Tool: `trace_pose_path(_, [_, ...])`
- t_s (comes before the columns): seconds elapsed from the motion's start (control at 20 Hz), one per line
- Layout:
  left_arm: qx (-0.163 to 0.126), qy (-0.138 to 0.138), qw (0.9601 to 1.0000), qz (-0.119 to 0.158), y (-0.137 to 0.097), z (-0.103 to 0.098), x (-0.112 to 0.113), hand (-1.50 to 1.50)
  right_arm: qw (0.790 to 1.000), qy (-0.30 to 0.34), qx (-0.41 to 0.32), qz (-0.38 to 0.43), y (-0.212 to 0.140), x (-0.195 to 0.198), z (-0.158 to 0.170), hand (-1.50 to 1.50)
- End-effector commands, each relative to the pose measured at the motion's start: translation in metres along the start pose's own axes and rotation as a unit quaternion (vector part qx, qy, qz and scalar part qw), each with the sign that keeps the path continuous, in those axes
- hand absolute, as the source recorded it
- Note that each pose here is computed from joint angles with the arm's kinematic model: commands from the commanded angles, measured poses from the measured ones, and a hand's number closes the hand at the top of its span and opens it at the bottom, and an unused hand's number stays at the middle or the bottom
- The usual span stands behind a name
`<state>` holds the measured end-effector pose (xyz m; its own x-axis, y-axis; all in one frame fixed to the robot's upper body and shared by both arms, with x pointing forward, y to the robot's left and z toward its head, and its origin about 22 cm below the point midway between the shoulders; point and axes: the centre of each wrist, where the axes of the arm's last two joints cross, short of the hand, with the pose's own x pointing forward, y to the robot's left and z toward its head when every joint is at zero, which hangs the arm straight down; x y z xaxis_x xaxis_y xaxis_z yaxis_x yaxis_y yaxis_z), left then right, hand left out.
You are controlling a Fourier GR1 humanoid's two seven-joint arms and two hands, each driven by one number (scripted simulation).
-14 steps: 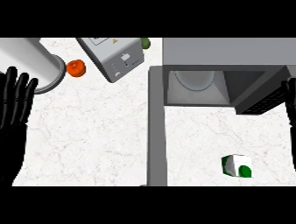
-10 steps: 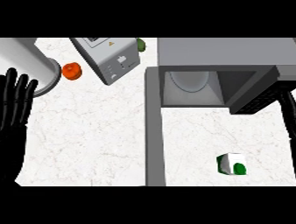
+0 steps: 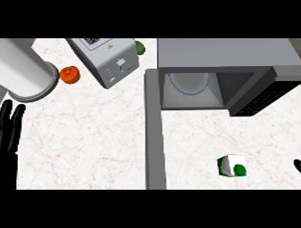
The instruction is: Pick up the milk, place it into the microwave and close the microwave
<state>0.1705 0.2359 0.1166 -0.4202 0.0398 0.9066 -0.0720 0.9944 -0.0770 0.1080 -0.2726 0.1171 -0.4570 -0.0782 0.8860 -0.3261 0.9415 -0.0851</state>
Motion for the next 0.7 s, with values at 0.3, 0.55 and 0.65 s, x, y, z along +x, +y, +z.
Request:
trace_pose_path(0.3, [0.007, 0.016, 0.9998, 0.007, 0.027, 0.060, 0.025, -1.50, 1.000, 0.021, 0.005, 0.019, -0.005, 0.018, 0.058, -1.50])
trace_pose_path(0.55, [0.005, 0.015, 0.9997, 0.016, 0.030, 0.087, 0.015, -1.50, 0.998, 0.012, -0.018, 0.056, -0.007, 0.001, 0.055, -1.50])
trace_pose_path(0.65, [0.001, 0.005, 1.0000, 0.008, 0.043, 0.079, 0.029, -1.50, 0.998, 0.015, -0.008, 0.055, 0.015, 0.003, 0.047, -1.50])
